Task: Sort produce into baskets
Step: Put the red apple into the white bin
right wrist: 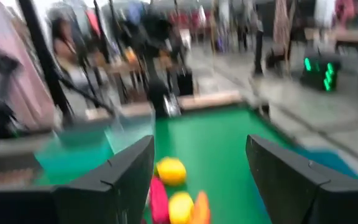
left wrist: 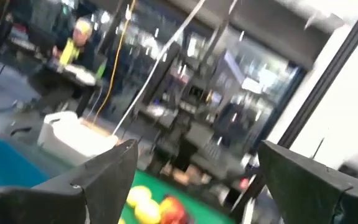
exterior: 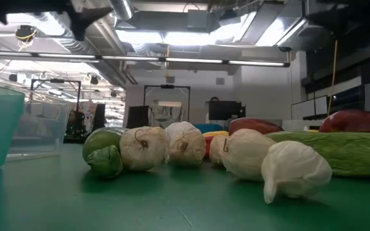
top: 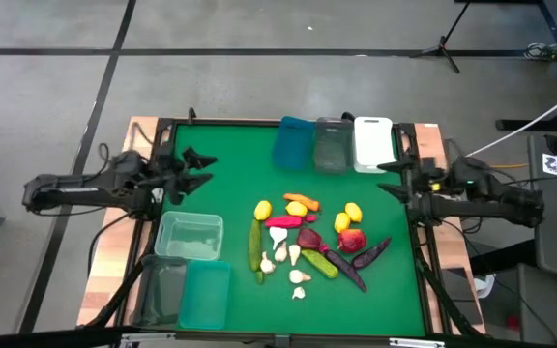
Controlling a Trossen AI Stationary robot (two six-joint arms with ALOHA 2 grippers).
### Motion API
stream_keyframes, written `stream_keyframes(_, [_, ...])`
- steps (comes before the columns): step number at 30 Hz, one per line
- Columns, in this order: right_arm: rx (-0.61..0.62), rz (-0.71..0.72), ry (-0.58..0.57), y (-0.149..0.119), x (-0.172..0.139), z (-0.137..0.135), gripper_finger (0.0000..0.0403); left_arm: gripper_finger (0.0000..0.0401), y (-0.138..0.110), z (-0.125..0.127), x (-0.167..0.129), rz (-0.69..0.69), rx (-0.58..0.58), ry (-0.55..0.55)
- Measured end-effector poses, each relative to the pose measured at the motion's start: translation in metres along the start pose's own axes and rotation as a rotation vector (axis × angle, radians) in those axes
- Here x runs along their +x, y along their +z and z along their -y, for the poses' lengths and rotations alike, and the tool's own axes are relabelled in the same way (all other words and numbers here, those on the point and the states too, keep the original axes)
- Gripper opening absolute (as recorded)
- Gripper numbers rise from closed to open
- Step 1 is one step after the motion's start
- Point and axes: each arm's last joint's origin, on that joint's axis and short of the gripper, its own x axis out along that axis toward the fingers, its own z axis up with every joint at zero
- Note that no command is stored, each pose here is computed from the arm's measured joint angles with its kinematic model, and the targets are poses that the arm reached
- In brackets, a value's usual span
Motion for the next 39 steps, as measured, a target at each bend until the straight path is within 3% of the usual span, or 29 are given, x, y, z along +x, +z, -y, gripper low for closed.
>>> stream_keyframes(4, [0.004,-0.224,-0.023,-0.009,0.029,0.0,0.0253,0.0329,-0.006,-0.001,0.027,-0.147,0.044,0.066])
stream_keyframes(10, [-0.012,-0.563,-0.044,-0.018,0.061,-0.001,0.0253,0.0329,-0.017,-0.006,0.049,-0.237,0.05,0.111])
stream_keyframes(16, [0.022,-0.839,0.147,-0.034,0.078,-0.01,0.0253,0.0329,-0.025,-0.01,0.048,-0.312,0.036,0.147])
stream_keyframes(22, [0.042,-0.924,0.293,-0.04,0.081,-0.032,0.0253,0.0329,-0.026,-0.01,0.047,-0.329,0.035,0.155])
stream_keyframes(28, [-0.111,-0.894,0.346,-0.033,0.078,-0.056,0.0253,0.0329,-0.026,-0.011,0.047,-0.327,0.066,0.165])
stream_keyframes(31, [-0.185,-0.894,0.341,-0.035,0.076,-0.065,0.0253,0.0329,-0.026,-0.011,0.047,-0.326,0.069,0.167])
stream_keyframes(39, [-0.24,-0.987,0.303,-0.055,0.085,-0.086,0.0269,0.0329,-0.029,-0.013,0.045,-0.363,0.071,0.187])
